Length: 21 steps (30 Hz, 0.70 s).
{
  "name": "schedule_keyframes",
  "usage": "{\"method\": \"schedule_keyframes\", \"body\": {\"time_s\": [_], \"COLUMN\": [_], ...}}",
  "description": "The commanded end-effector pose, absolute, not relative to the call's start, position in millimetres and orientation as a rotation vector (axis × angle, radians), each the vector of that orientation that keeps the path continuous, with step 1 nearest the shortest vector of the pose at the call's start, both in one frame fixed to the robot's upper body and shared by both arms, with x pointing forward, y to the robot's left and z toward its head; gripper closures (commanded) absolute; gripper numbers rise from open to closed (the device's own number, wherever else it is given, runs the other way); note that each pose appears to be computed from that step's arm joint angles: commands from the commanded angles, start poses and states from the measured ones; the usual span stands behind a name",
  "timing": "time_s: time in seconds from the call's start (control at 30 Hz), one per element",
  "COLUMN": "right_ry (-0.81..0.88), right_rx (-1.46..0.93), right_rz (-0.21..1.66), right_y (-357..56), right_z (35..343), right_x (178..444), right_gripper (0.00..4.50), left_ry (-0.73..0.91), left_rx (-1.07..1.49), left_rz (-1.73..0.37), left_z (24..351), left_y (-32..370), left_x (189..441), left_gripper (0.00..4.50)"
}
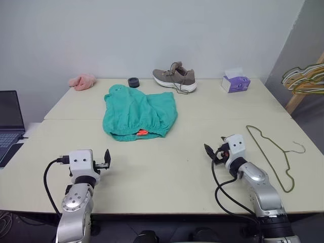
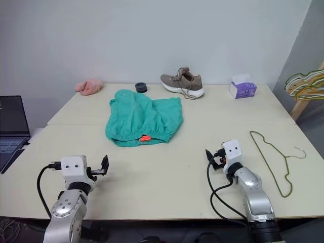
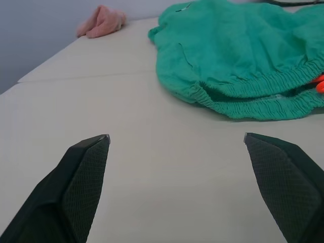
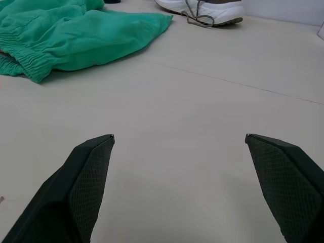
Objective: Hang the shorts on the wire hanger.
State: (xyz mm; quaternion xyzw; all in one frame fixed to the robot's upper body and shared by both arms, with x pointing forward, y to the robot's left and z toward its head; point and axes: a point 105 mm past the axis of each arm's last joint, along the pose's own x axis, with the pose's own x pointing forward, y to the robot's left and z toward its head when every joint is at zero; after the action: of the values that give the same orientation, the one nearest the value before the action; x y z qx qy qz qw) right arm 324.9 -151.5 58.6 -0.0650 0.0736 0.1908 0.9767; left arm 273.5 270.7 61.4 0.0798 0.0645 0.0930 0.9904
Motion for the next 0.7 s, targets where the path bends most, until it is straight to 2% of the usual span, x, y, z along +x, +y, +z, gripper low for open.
{"method": "schedule_keyframes", "body": {"time_s": [0.03, 0.4, 0.7], "right_ry": [0.066, 0.028, 0.025], "right_rx": [-0.125, -0.159, -0.178], "right_rz": [0.378, 0.460, 0.504], "right_y": [-151.7, -135.7, -127.7], "right_z": [79.6, 87.2, 88.9], "right_x": [327.5, 325.7, 323.8], "right_gripper": [0.08, 0.08, 0.08], "left_ry": [0.037, 0.057, 0.013], "left_rx": [0.206, 0.179, 0.173], "left_rz": [0.174, 0.177, 0.231], "left_z": [84.6, 85.2, 94.0], "left_y": [269.4, 274.6, 289.2], "left_x": [280.0, 281.6, 276.8], "left_gripper": [0.00, 0.00, 0.00]}}
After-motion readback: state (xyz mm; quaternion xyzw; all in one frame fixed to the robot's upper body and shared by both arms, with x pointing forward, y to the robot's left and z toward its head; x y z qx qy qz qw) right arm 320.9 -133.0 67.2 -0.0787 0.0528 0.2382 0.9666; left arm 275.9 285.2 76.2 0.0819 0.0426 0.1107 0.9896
